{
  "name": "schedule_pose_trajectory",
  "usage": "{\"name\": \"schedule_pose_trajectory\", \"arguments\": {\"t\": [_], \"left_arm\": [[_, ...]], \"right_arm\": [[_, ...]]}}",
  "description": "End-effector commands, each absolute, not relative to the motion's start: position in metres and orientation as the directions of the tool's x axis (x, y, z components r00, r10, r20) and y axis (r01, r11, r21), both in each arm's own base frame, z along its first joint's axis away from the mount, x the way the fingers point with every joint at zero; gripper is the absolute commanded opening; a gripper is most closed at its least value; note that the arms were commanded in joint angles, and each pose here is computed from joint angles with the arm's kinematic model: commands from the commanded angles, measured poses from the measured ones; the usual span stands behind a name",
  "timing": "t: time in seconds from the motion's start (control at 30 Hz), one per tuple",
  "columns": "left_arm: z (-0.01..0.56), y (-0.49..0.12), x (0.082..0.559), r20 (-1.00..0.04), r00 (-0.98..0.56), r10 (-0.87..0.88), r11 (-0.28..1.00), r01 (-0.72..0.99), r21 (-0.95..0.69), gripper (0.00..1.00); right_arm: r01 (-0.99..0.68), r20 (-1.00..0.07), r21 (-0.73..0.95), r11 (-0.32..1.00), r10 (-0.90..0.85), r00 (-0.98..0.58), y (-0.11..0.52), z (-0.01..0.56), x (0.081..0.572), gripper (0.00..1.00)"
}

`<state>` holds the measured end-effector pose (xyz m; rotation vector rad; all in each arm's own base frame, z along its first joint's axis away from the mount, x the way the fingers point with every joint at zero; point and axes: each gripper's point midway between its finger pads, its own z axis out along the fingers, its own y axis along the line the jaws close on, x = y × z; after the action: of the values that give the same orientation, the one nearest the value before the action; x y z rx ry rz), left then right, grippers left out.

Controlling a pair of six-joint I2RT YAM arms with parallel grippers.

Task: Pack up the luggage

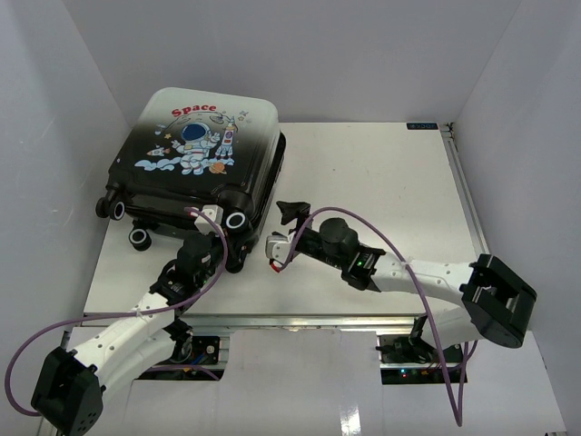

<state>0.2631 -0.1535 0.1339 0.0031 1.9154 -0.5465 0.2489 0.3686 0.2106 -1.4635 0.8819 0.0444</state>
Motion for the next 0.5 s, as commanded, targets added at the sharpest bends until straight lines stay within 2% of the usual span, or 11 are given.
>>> {"name": "schedule_pose_trajectory", "arguments": {"t": [0.0,0.17,0.3,0.47], "left_arm": [[0.232,-0.125,0.300,-0.918,-0.076,-0.390,0.899,0.184,-0.397,0.00],[0.230,-0.125,0.300,-0.918,-0.077,-0.390,0.899,0.184,-0.398,0.00],[0.231,-0.124,0.298,-0.917,-0.072,-0.393,0.897,0.188,-0.400,0.00],[0.230,-0.123,0.298,-0.917,-0.070,-0.393,0.898,0.184,-0.399,0.00]], "right_arm": [[-0.357,-0.371,-0.928,0.102,-0.292,0.881,0.393,0.269,0.227,0.89],[-0.320,-0.324,-0.946,0.052,-0.207,0.923,0.408,0.283,0.216,0.88],[-0.325,-0.310,-0.944,-0.056,-0.182,0.933,0.425,0.267,0.214,0.86],[-0.307,-0.294,-0.949,-0.076,-0.151,0.944,0.435,0.264,0.208,0.87]]}}
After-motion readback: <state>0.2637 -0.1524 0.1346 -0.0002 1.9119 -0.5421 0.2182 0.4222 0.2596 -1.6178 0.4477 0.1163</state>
